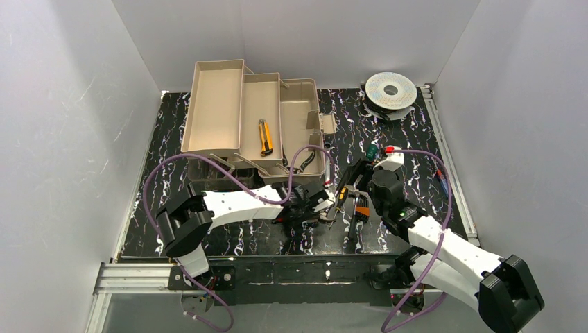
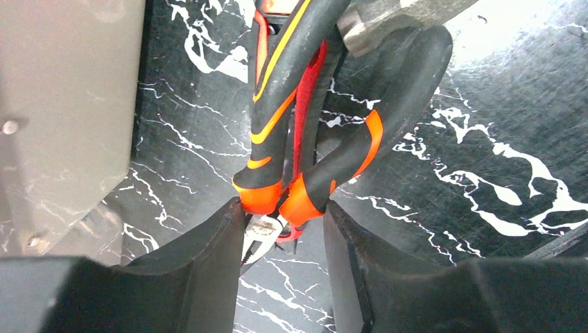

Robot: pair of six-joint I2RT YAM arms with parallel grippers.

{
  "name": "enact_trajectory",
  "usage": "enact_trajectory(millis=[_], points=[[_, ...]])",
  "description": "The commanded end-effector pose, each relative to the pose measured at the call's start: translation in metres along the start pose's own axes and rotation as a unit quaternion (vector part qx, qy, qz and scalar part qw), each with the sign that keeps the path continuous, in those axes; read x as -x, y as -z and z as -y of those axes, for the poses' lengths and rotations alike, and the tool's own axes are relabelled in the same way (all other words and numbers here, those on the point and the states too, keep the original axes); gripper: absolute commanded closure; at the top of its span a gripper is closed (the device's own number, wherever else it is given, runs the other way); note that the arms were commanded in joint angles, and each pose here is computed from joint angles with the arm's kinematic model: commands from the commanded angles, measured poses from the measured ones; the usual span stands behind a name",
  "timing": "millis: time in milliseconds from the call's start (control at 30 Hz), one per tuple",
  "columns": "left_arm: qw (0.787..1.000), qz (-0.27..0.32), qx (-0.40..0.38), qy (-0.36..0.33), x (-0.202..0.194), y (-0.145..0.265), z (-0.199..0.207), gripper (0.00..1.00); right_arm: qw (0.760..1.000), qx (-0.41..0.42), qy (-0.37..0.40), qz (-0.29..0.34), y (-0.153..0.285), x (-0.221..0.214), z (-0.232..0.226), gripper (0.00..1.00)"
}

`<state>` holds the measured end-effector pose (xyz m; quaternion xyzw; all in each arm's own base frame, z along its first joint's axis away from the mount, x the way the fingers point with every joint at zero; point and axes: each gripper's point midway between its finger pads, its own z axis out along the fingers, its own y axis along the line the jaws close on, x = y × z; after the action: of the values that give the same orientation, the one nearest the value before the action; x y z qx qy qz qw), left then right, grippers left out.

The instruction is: Pack the tool kit

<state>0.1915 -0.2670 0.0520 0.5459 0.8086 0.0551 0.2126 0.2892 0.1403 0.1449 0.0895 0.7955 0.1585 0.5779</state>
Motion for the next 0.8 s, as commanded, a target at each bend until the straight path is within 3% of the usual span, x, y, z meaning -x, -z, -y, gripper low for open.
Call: enact_trajectory(millis=[0, 200, 367, 533, 633, 767], points=[[0.999, 0.028, 0.03, 0.023, 0.011, 0.027, -0.02, 0.98, 1.0, -0.006, -0.012, 0.017, -0.002, 0.01, -0.002, 0.23], [0.992, 0.078, 0.051, 0.085, 0.019, 0.058, -0.041, 1.0, 1.0, -0.01, -0.013, 0.015, -0.003, 0.009, -0.001, 0.23], [0.963, 0.197, 0.042, 0.181, 0.041, 0.112, -0.072, 1.0, 1.0, -0.014, -0.017, 0.01, -0.005, 0.005, 0.001, 0.24], [0.892, 0.283, 0.078, 0.345, 0.045, 0.165, -0.142, 1.0, 1.0, -0.01, -0.016, 0.0, -0.008, 0.0, -0.003, 0.25], [0.819, 0.287, 0.164, 0.469, 0.018, 0.191, -0.199, 1.0, 1.0, -0.011, -0.016, -0.004, -0.009, -0.003, -0.002, 0.25], [0.766, 0.268, 0.262, 0.522, -0.018, 0.226, -0.254, 1.0, 1.0, -0.01, -0.016, -0.007, -0.009, -0.006, -0.002, 0.25]])
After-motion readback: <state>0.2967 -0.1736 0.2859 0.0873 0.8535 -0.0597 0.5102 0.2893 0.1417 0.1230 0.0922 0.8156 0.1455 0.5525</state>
